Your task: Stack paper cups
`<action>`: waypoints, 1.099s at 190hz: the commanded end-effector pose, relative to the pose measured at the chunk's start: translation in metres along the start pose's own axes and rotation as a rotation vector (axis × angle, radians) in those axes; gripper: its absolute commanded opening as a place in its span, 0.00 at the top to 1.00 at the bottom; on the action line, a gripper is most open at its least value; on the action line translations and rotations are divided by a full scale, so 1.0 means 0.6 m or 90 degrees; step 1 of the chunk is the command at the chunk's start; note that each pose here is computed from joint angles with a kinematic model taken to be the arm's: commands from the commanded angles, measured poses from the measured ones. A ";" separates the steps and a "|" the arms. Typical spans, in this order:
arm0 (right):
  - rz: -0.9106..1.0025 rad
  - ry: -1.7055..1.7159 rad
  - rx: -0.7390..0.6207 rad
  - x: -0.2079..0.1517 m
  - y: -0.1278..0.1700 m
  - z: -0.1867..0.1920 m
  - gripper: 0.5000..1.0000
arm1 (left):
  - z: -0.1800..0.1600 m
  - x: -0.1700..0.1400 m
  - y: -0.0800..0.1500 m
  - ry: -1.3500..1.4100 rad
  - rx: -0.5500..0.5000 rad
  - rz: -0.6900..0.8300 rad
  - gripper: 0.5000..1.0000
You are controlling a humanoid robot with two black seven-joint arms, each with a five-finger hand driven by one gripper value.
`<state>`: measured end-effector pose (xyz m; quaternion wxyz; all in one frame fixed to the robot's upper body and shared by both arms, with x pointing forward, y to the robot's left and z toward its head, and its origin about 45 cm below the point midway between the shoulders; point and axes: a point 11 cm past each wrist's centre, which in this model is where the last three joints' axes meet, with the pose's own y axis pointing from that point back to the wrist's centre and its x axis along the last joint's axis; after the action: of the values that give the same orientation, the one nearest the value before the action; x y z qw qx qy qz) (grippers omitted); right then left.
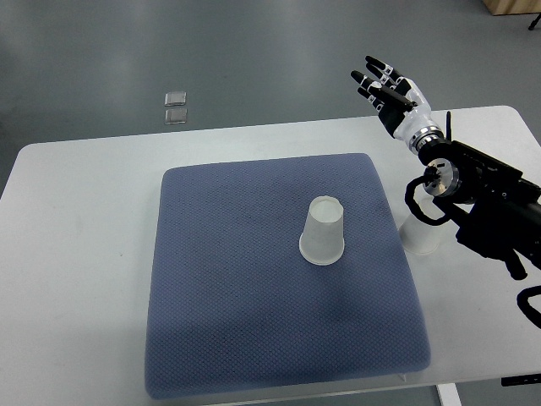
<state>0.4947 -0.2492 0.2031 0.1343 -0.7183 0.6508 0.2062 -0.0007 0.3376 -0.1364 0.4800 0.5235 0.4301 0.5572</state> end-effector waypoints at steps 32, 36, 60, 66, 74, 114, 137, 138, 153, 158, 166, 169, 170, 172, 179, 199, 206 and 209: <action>0.001 0.004 0.002 -0.003 -0.002 -0.006 0.17 | -0.001 0.000 0.000 0.000 0.001 0.000 0.00; 0.001 0.005 0.001 -0.002 -0.002 -0.006 0.17 | -0.002 0.000 0.000 0.000 0.002 0.000 0.00; -0.007 0.019 0.008 -0.007 -0.008 -0.026 0.17 | -0.002 0.000 0.000 0.000 0.002 0.001 0.00; -0.012 0.023 0.013 -0.011 -0.012 -0.035 0.17 | -0.001 0.000 0.000 0.000 0.000 0.000 0.00; -0.009 0.029 0.019 -0.005 -0.012 -0.046 0.17 | -0.002 0.000 0.000 0.000 0.001 0.000 0.00; -0.057 0.155 0.026 -0.002 -0.007 -0.094 0.17 | -0.001 0.000 0.000 -0.001 0.000 0.001 0.00; -0.124 0.313 0.008 -0.007 0.008 -0.111 0.17 | -0.002 0.000 0.000 0.000 0.001 0.000 0.00; -0.128 0.326 0.007 -0.006 0.010 -0.114 0.17 | -0.002 0.000 0.000 0.001 0.001 0.000 0.00; -0.172 0.420 -0.007 -0.005 0.022 -0.127 0.17 | -0.001 0.000 0.000 0.000 0.001 0.000 0.00; -0.183 0.447 -0.010 -0.005 0.026 -0.132 0.17 | -0.001 0.000 0.000 0.000 0.000 0.000 0.00; -0.204 0.497 -0.012 -0.008 0.032 -0.148 0.17 | -0.001 0.000 0.000 0.000 0.000 0.000 0.00; -0.212 0.521 -0.015 -0.007 0.035 -0.154 0.17 | -0.002 0.000 0.000 0.001 0.001 0.000 0.00; -0.212 0.521 -0.015 -0.007 0.035 -0.154 0.17 | -0.002 0.000 0.000 0.001 0.001 0.000 0.00; -0.216 0.532 -0.016 -0.007 0.037 -0.157 0.17 | -0.002 0.000 0.000 0.001 0.001 0.000 0.00; -0.237 0.575 -0.031 -0.007 0.045 -0.159 0.17 | -0.002 0.000 0.000 0.000 0.002 0.000 0.00; -0.304 0.660 -0.068 -0.015 0.067 -0.159 0.17 | -0.002 0.000 0.000 0.000 0.001 0.001 0.00; -0.327 0.702 -0.089 -0.008 0.080 -0.157 0.17 | -0.002 0.000 0.000 0.000 0.001 0.000 0.00; -0.334 0.714 -0.095 -0.007 0.083 -0.155 0.17 | -0.002 0.000 0.000 0.000 0.002 0.000 0.00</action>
<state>0.4719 -0.2906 0.2933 -0.1728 -0.8530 0.4656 -0.1603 -0.0016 0.3376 -0.1364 0.4796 0.5236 0.4308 0.5571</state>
